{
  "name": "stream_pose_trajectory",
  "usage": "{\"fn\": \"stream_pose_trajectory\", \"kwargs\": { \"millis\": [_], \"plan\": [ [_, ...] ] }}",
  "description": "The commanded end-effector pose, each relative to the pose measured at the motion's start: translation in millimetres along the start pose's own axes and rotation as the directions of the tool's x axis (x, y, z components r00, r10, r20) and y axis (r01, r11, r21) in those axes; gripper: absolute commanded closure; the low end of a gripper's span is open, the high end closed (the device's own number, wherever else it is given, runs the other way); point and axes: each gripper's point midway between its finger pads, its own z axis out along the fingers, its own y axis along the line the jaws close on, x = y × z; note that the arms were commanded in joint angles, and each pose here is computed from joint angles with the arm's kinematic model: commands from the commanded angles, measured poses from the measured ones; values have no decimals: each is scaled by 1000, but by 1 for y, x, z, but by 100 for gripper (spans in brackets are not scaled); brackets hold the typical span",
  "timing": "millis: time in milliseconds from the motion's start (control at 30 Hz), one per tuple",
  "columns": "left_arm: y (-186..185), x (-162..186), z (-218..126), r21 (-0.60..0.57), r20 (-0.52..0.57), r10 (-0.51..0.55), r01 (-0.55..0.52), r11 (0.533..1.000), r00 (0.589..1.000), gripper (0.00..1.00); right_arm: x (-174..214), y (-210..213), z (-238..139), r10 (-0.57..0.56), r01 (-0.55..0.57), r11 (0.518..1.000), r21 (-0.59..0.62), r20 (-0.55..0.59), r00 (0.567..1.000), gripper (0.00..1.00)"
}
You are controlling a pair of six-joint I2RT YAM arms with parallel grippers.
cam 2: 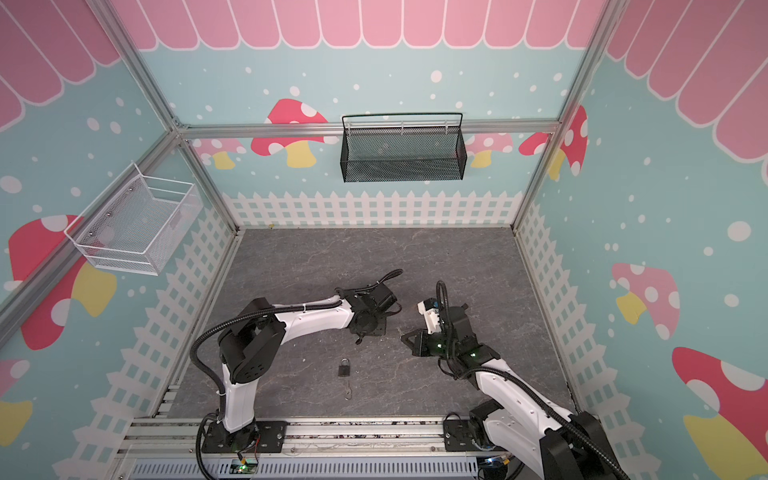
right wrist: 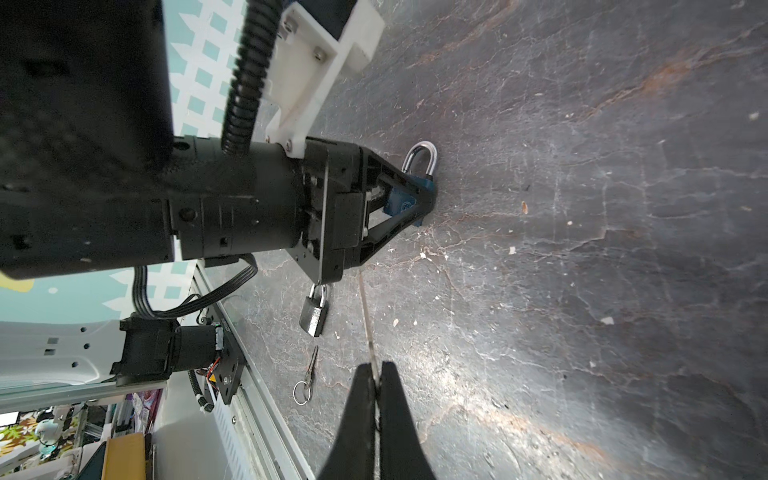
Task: Unlock with the key
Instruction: 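Close the left gripper on the blue padlock body and lift it, then bring the padlock and key together, right gripper aiming key at keyhole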
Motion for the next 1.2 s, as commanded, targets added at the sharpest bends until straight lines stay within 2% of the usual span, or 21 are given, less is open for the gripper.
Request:
{"fn": "stream_pose_trajectory", "kwargs": {
  "millis": [0,233,433,567,733,967,1167],
  "plan": [
    [2,1,-2,16,23,-61,61,998,998,74,0,-2,-3,-13,12,1000,17,9,1000,100],
    [-1,-15,-37,100,113,-159,147,984,981,88,-6,-4,-6,-14,15,997,69,-2,1000,100],
    [5,-26,-72,165,185,-253,223,961,950,96,-13,-5,-6,-38,43,987,157,-35,999,100],
    [11,-29,-94,229,208,-349,301,926,914,100,-12,-1,-1,-48,56,977,204,-44,998,100],
    [12,-33,-119,331,211,-458,378,865,863,100,-9,16,15,-72,84,966,245,-57,996,100],
    [16,-39,-146,408,226,-548,433,804,805,100,-7,40,34,-24,25,984,176,-7,1000,100],
    [23,-41,-160,463,224,-625,482,743,748,100,-13,71,42,38,-42,998,41,99,994,100]
  ]
}}
